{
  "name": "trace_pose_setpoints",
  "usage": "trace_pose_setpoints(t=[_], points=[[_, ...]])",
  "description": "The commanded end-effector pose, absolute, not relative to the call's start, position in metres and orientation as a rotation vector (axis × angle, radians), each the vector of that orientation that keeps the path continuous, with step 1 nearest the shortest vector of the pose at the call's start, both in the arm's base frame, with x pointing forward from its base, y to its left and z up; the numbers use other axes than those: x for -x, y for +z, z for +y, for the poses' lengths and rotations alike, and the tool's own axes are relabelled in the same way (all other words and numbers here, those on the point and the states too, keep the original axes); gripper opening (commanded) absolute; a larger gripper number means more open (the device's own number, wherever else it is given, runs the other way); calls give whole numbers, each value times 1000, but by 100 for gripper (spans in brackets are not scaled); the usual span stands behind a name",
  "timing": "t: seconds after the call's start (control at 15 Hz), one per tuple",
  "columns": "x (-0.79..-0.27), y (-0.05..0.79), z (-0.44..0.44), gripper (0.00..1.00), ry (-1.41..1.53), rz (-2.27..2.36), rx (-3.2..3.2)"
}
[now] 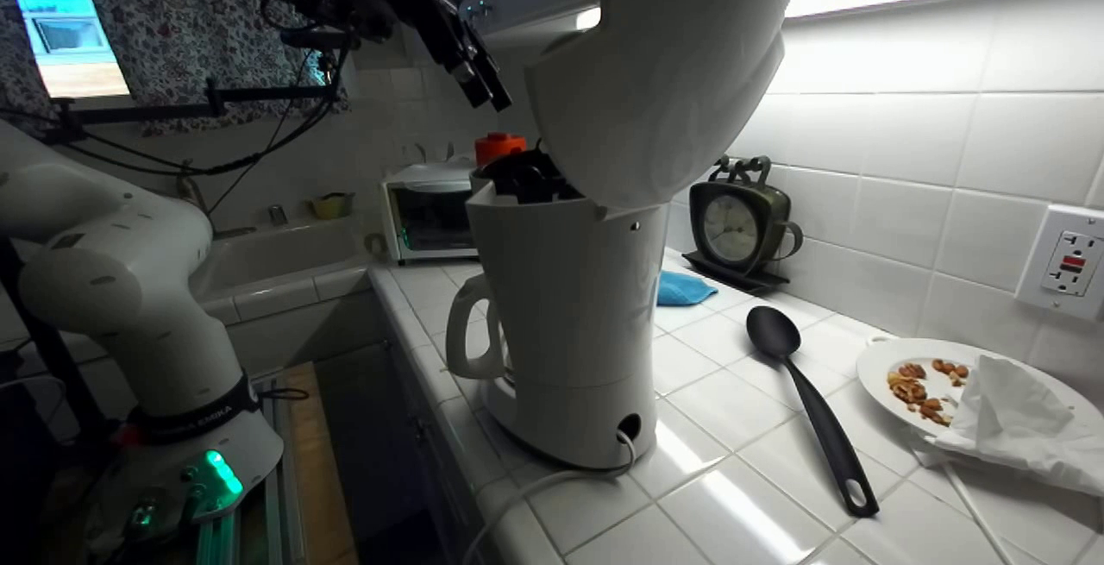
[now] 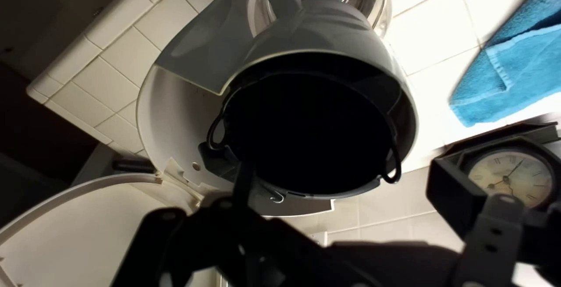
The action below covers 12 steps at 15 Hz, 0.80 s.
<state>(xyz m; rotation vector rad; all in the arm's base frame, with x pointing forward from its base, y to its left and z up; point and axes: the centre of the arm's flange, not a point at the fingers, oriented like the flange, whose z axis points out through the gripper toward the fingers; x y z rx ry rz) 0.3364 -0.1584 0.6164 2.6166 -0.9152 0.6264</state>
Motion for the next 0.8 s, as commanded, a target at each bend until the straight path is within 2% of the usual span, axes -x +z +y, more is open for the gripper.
trace_pose_setpoints(t=[0.0, 0.2, 0.33, 0.47, 0.53, 0.73], points=[[-328, 600, -165, 100, 745, -824, -2650], [-340, 586, -166, 100, 804, -685, -2688], [-348, 579, -165, 95, 821, -630, -2714], [-355, 573, -164, 96, 821, -586, -2730], [-359, 571, -165, 100, 813, -568, -2739], [-367, 566, -166, 100, 761, -560, -2799]])
